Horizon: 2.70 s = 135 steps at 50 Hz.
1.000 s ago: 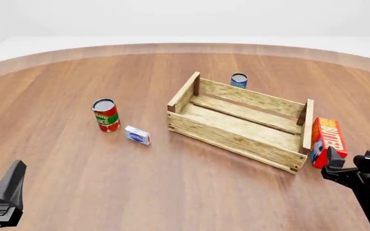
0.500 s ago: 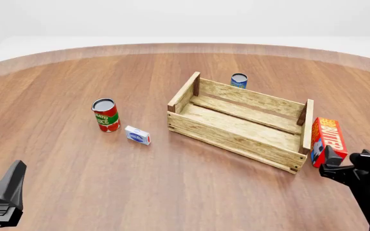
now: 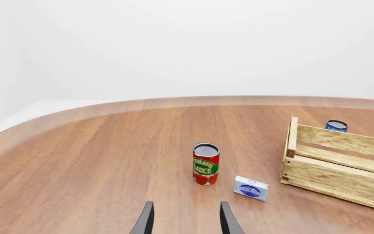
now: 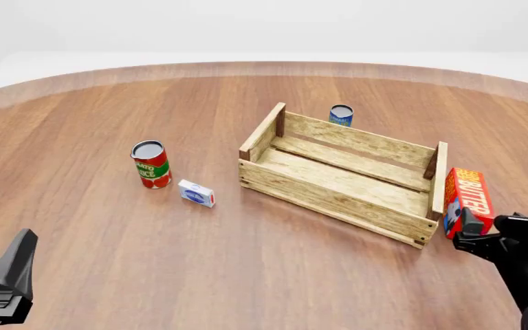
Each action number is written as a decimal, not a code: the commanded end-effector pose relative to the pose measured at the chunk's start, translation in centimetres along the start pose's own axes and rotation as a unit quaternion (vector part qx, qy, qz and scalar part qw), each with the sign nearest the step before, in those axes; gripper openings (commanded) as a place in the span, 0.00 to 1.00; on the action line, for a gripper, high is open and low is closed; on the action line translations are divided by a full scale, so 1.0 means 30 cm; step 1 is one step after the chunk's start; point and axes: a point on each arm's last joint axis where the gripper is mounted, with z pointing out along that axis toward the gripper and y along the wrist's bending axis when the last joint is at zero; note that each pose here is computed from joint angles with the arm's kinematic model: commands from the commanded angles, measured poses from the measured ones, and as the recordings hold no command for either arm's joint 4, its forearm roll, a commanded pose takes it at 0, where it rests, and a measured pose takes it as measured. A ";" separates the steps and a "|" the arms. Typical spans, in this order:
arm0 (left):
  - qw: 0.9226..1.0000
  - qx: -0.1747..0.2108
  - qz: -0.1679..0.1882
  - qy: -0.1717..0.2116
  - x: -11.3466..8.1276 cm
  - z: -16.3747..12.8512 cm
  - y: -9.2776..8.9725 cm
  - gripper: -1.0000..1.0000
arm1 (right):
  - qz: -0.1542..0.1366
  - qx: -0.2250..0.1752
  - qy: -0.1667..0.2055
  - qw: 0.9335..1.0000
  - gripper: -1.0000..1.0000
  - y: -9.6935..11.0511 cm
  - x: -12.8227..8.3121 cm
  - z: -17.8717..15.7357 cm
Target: Pick up the butter and put it in the tray.
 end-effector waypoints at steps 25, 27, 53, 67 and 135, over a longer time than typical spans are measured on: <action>1.000 0.000 0.000 0.000 0.000 0.000 0.000 1.00 | -0.010 -0.006 0.025 1.000 1.00 0.008 0.034 0.058; 1.000 0.000 0.000 0.000 0.000 0.000 0.000 1.00 | -0.011 -0.006 0.026 1.000 1.00 0.008 0.037 0.062; 1.000 0.000 0.000 0.000 0.000 0.000 0.000 1.00 | -0.020 -0.010 0.041 0.999 1.00 0.014 0.063 0.107; 1.000 0.000 0.000 0.000 0.000 0.000 0.000 1.00 | -0.023 -0.010 0.044 0.999 1.00 0.014 0.070 0.122; 1.000 0.000 0.000 0.000 0.000 0.000 0.000 1.00 | -0.008 0.001 0.008 1.000 0.00 -0.001 0.010 0.055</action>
